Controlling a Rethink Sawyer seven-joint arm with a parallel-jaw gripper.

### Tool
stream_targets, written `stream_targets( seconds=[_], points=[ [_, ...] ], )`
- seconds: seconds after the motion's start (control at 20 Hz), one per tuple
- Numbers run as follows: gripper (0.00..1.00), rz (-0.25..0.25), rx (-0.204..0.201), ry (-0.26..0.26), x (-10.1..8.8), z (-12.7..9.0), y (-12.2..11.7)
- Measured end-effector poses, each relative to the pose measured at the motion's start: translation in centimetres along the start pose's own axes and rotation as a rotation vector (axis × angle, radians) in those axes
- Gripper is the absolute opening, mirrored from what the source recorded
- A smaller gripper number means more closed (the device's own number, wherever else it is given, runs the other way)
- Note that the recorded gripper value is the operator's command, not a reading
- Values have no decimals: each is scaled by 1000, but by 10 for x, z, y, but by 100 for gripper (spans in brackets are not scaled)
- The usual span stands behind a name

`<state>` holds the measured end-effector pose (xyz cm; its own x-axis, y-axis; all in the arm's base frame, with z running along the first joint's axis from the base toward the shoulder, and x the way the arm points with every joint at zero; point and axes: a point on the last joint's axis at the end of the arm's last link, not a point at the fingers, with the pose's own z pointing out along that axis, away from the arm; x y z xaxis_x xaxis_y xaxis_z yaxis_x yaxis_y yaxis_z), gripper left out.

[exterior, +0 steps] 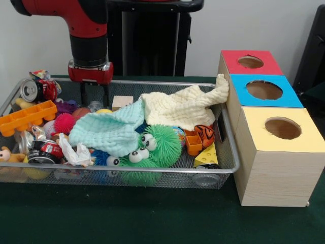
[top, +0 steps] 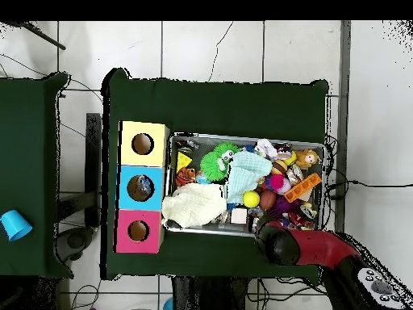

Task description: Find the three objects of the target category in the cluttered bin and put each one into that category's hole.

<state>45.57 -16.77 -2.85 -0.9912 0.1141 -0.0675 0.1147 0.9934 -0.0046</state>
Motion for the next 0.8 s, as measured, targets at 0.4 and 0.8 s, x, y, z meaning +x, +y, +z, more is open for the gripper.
stream_targets(
  seconds=[0.4,0.8],
  points=[
    [100,0,0,0,0,0,0],
    [0,3,1,1,0,0,-1]
  ],
)
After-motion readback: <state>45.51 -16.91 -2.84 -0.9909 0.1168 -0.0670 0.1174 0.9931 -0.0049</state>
